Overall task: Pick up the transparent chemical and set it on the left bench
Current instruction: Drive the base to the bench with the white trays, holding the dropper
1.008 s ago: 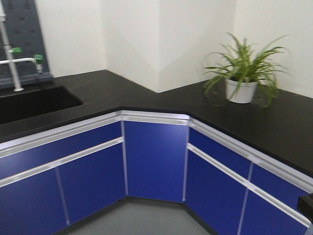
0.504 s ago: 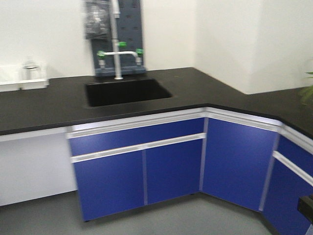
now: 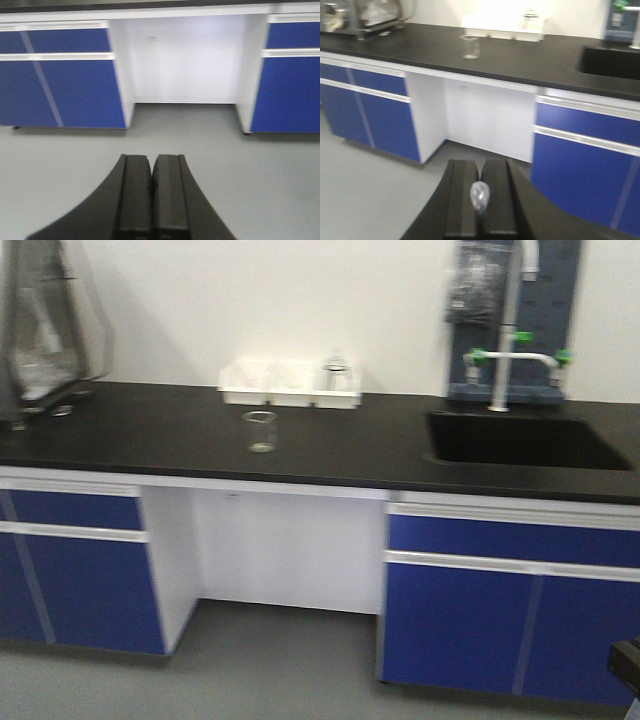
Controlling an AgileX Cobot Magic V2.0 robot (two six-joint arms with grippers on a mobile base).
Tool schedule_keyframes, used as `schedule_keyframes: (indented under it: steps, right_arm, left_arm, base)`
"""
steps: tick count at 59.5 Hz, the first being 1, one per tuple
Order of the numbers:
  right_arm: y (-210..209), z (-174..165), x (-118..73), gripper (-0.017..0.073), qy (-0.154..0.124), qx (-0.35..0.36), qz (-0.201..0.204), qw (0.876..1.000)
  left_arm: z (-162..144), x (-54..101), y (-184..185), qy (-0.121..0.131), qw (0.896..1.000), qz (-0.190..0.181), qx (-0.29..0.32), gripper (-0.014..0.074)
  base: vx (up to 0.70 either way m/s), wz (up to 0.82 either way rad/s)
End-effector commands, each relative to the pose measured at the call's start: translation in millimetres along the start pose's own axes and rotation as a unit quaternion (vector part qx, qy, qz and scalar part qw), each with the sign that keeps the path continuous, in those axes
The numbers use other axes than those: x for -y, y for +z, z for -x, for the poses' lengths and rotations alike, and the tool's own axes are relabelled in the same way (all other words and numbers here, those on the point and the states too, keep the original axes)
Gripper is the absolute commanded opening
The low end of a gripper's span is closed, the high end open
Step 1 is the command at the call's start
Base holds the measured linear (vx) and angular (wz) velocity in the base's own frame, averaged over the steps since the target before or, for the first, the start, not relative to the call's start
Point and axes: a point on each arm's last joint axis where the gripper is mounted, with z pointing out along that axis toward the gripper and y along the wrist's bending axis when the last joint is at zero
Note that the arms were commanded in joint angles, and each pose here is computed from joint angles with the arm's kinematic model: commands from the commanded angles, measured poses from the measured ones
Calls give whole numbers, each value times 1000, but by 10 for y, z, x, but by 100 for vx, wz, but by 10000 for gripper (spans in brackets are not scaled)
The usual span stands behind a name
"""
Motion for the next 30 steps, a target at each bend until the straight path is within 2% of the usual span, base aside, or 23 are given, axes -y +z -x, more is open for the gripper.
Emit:
schedule_keyframes:
  steps: [1, 14, 30]
  right_arm:
    - [-30, 180, 0, -3, -5, 57, -1, 998]
    - [-30, 180, 0, -3, -5, 57, -1, 998]
    - [-30, 180, 0, -3, -5, 57, -1, 998]
  left_arm:
    - [28, -1, -13, -4, 999, 1, 41, -3]
    - [28, -1, -13, -4, 999, 1, 41, -3]
    - [28, -1, -13, -4, 999, 1, 41, -3]
  base:
    - [13, 79]
    - [18, 68]
    - [23, 49]
